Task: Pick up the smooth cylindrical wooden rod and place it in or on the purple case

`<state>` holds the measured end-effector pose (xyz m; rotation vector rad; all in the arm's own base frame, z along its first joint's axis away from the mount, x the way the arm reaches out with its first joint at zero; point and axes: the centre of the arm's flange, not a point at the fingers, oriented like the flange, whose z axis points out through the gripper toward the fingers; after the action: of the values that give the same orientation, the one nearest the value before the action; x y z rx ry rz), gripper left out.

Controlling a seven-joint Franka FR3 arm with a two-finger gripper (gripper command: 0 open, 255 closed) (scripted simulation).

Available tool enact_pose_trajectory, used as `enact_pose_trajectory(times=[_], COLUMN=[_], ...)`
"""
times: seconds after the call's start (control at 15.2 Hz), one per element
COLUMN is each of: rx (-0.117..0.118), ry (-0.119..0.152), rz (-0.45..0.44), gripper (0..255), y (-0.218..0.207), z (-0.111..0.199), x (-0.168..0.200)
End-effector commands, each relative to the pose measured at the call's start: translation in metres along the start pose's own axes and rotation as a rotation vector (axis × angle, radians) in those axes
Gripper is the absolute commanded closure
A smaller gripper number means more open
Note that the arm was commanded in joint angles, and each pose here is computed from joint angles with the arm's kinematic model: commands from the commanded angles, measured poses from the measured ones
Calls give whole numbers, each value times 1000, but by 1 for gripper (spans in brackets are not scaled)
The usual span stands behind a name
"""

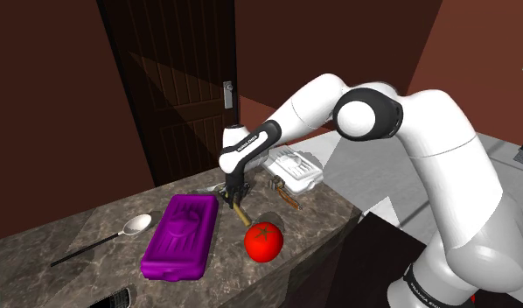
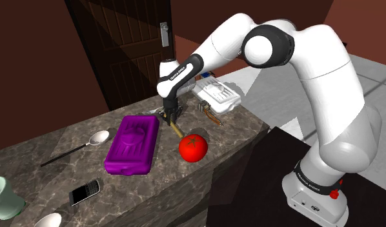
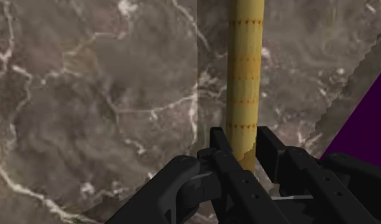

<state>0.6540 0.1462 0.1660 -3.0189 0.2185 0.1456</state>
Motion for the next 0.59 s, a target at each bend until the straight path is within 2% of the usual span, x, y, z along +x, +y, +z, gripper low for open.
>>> enact_pose_trajectory(times=[0.0,0.33,0.53], rx=[2,2,2], ry=[-7,-7,-7], rz=[-6,-6,-6], gripper=[255,255,255], y=[-5,-4,-5], z=[5,4,-11], x=[-3,-3,-4])
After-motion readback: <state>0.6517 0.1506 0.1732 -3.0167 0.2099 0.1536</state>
